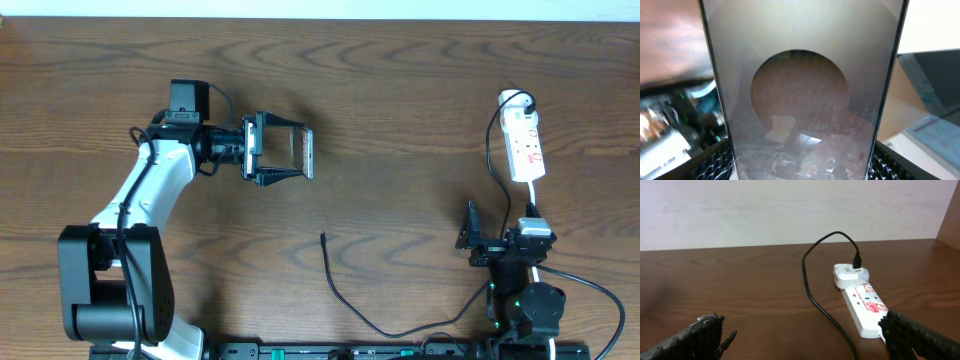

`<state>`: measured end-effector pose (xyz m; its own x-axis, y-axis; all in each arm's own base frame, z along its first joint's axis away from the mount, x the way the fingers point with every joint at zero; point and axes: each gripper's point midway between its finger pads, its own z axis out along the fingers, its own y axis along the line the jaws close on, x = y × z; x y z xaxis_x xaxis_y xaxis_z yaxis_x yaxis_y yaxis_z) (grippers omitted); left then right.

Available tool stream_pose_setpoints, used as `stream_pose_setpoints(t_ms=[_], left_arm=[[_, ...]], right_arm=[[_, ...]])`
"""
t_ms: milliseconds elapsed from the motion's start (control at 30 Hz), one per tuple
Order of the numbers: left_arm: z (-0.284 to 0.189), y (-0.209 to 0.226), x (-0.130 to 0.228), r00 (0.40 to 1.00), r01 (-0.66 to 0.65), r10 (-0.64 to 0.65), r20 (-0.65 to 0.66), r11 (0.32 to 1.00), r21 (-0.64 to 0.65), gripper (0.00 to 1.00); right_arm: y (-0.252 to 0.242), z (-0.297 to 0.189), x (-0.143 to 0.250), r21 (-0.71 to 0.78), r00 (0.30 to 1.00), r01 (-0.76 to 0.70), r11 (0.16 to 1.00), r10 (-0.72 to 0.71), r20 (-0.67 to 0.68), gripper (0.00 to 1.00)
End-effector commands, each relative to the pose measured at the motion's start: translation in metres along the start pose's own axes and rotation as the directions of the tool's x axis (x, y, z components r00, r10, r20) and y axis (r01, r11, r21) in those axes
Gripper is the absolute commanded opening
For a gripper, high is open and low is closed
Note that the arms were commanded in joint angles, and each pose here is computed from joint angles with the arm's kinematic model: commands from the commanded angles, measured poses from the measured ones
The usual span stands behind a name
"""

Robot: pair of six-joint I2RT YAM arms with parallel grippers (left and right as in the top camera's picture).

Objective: Plug charger to phone and switch on socket

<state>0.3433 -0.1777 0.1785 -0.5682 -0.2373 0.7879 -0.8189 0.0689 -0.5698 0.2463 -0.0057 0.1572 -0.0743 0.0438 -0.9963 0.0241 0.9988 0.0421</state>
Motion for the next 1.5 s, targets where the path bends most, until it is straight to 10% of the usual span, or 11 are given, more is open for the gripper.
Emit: stream_pose_setpoints(t_ms=[0, 433, 1033, 1467], left_arm=[[-0.006, -0.014, -0.001, 0.952, -0.294, 0.294, 0.089, 0.956, -0.015, 0.08], [-0.019, -0.005, -0.056, 0.712, -0.578, 0.639, 0.292, 0.769, -0.273, 0.07], [-0.019, -0.018, -0.056, 0.687, -0.608, 0.657, 0.311, 0.754, -0.249, 0.08], [-0.028, -0.027, -0.075, 0.802, -0.317, 0.341, 0.490, 0.939, -0.134, 0.07]], right_arm=[[0.003, 0.000, 0.002, -0.010, 1.000, -0.008, 1.000, 0.008, -0.004, 0.99], [0.003, 0.000, 0.002, -0.010, 1.000, -0.008, 1.000, 0.008, -0.004, 0.99], [0.029, -0.010, -0.057, -0.185, 0.971, -0.128, 0.974, 0.161, 0.179, 0.99], [0.158, 0.041, -0.123, -0.653, 0.802, -0.560, 0.509, 0.137, -0.581, 0.99]])
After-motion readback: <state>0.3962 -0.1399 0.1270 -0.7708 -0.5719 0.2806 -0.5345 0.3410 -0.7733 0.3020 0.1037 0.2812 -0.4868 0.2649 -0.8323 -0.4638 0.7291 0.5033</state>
